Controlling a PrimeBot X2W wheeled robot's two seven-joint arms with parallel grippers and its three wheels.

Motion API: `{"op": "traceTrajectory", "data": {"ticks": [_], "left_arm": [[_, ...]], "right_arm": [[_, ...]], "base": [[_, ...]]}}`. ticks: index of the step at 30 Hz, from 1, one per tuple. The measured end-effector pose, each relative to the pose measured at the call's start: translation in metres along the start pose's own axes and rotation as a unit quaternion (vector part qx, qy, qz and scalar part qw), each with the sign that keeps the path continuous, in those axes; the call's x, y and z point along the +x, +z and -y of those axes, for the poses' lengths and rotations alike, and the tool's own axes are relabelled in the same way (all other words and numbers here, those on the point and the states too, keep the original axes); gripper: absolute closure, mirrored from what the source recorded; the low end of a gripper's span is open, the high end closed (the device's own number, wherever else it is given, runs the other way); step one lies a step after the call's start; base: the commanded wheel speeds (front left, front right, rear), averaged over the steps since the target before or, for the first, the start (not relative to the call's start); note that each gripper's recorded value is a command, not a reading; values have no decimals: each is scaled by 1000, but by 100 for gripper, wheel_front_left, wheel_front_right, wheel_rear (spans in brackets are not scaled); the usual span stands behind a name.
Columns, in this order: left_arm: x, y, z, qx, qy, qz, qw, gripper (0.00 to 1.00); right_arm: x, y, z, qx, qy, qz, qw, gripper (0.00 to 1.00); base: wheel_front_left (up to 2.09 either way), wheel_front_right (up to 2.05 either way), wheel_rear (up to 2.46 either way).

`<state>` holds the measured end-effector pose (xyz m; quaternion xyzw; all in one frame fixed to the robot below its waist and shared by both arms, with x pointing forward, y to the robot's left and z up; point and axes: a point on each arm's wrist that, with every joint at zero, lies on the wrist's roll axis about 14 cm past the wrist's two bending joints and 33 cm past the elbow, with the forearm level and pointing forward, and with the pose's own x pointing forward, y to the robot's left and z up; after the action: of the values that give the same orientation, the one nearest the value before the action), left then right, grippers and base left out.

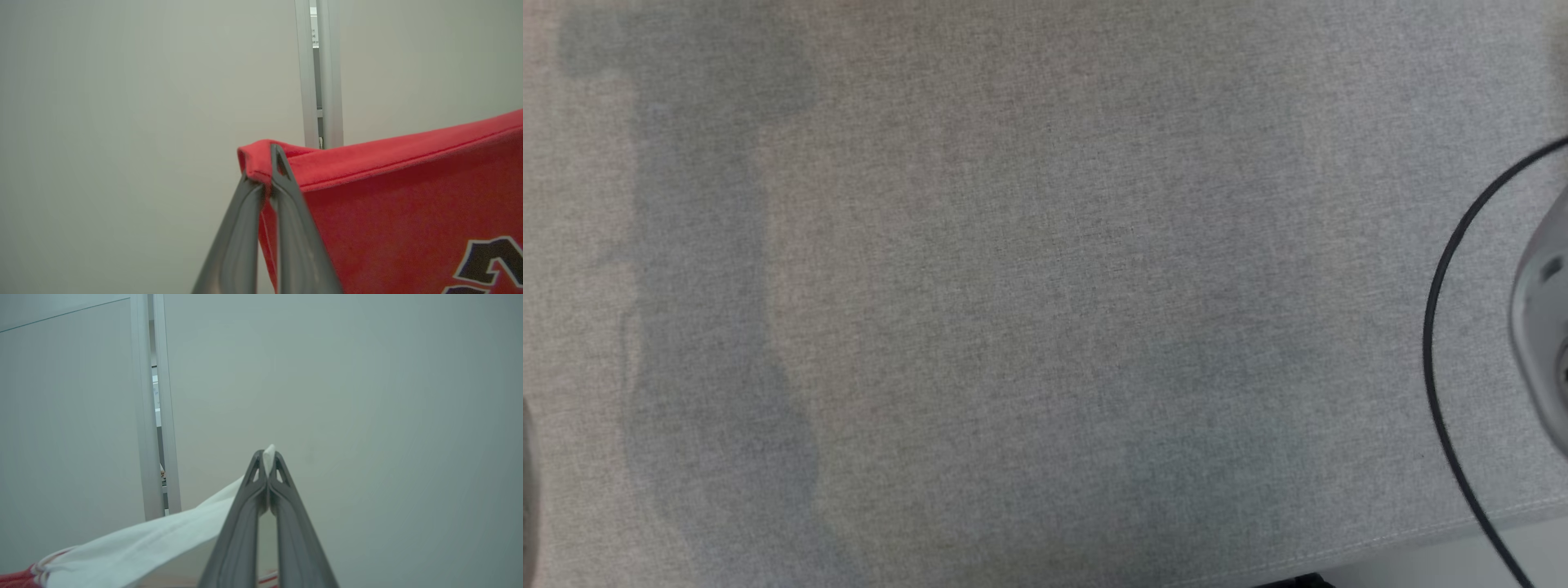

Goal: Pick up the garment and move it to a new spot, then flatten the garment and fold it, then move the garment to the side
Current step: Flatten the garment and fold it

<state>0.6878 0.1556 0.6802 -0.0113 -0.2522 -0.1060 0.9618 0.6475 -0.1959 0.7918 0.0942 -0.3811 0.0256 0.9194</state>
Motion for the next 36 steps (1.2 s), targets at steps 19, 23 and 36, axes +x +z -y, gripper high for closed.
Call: {"op": "traceTrajectory", "data": {"ticks": [19,23,36], "left_arm": [[-307,-172,36,-149,133,-348,916,100],[-343,-165,49,-159,142,-372,903,100],[-425,-128,77,-171,136,-410,886,100]], "right_arm": [[-291,-107,61,113,-161,-291,936,100],[-348,-98,68,122,-200,-330,914,100],[-460,-50,77,118,-271,-386,874,100]], "base": [[0,0,0],[0,0,0],[0,0,0]]}}
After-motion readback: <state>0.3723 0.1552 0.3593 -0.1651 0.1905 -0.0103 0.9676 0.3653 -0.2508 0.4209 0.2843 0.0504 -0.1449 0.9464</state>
